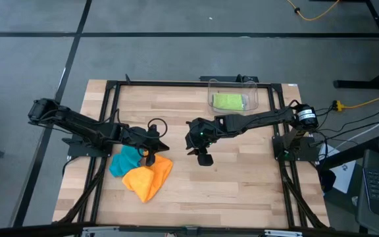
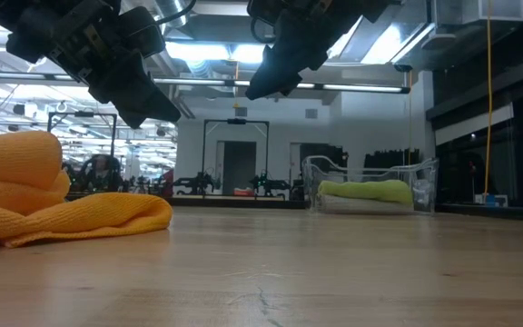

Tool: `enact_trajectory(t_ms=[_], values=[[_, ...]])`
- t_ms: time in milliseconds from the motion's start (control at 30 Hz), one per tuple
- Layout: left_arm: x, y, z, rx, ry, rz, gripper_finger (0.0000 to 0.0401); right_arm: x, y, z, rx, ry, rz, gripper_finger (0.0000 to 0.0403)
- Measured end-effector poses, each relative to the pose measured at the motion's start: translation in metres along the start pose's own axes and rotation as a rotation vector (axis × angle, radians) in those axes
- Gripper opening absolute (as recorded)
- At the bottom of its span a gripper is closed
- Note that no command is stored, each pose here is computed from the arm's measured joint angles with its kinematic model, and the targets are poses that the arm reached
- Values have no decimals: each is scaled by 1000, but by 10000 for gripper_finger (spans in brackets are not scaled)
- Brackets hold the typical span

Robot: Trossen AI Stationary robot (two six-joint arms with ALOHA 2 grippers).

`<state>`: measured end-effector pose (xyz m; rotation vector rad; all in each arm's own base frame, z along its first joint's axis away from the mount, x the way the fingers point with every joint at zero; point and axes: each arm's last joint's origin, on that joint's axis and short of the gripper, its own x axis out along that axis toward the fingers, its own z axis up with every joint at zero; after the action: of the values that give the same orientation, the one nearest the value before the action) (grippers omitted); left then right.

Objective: Fold microfiber towels
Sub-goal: Fold the orange microfiber

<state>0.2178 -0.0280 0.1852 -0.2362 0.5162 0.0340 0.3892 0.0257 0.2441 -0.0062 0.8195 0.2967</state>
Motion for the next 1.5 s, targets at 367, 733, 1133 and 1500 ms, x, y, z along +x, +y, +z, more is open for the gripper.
enact_trajectory(t_ms=[367,733,1133,1500], values=[[0,0,0,0,0,0,9,0,0,0,0,0,0,117],[0,0,0,0,0,0,9,3,11,5,-4,-38,-36,117],[0,0,0,-1,0,0,9,47,33,-13,80,77,-142,117],[0,0,0,0,0,0,9,58,35,-12,62,41,-135,117]])
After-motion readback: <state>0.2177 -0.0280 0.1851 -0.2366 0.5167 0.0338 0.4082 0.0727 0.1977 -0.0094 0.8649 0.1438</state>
